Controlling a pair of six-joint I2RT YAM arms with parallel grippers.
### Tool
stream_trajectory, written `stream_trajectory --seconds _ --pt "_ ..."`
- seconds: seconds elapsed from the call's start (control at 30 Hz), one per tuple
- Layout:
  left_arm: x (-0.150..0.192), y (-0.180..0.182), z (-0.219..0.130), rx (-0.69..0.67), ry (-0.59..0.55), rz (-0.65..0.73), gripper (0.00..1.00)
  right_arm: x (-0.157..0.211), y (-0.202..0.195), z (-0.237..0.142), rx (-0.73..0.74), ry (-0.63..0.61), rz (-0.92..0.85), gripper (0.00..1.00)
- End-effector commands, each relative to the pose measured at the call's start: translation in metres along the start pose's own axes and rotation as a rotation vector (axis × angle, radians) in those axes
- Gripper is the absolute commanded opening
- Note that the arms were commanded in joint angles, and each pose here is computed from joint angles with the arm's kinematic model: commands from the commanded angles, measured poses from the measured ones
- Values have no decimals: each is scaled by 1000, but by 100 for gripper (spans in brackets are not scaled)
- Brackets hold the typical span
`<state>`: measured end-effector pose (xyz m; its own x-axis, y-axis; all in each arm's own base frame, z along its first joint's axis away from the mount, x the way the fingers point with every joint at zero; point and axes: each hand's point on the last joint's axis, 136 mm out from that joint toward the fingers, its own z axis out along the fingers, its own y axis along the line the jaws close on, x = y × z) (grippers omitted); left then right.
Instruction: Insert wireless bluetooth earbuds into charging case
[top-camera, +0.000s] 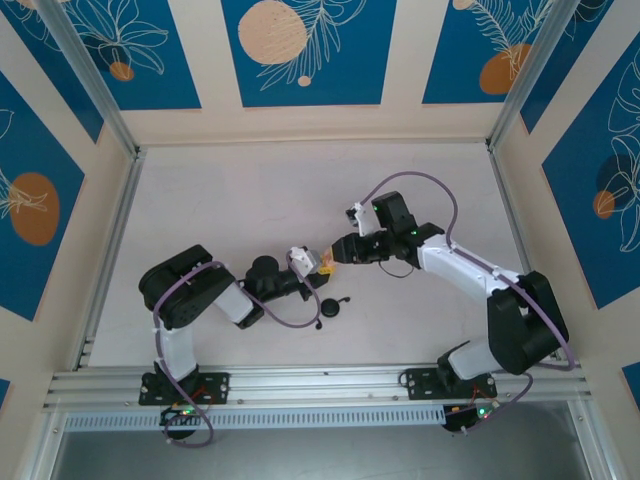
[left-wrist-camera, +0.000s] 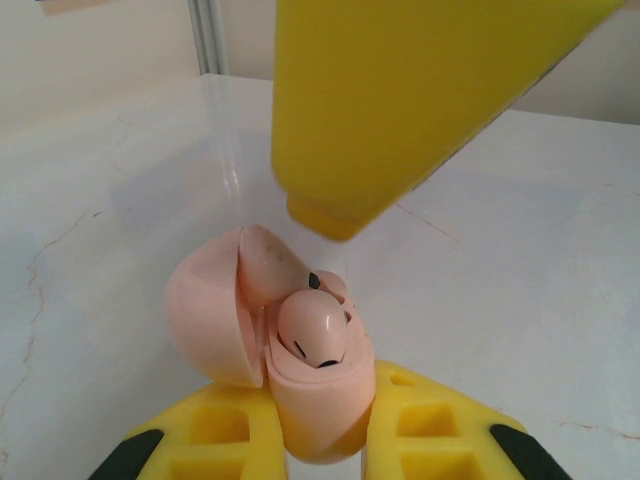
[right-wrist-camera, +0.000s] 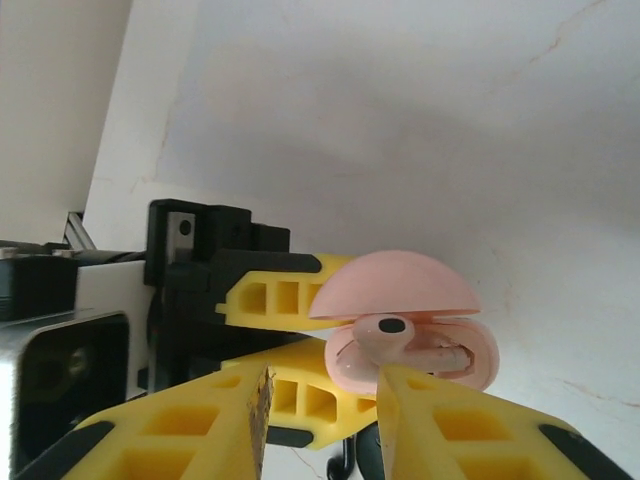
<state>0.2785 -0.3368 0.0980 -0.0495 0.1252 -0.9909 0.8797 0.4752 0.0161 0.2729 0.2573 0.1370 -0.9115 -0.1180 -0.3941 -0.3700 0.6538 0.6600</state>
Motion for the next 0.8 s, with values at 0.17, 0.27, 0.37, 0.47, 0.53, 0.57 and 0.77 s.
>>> stream_trajectory --seconds 0.17,0.27,0.37,0.47,0.53,0.57,0.77 --pt "-21 -1 -5 7 -66 37 10 -6 -1 8 21 18 -6 34" --pt "-22 -1 -6 7 -67 39 10 -8 -2 11 25 18 -7 34" --pt "-22 -1 -7 6 -67 39 10 -11 -2 13 23 16 -7 34" --pt "-22 -1 -7 7 -68 41 10 -13 -2 15 23 19 -4 33" --pt "-22 -2 -8 8 -68 41 10 -14 -1 17 15 23 -3 32" --pt "-23 -2 -8 7 -69 43 10 -14 -1 18 10 25 -1 32" --pt "-22 -1 -9 3 -67 44 10 -12 -1 22 14 37 2 27"
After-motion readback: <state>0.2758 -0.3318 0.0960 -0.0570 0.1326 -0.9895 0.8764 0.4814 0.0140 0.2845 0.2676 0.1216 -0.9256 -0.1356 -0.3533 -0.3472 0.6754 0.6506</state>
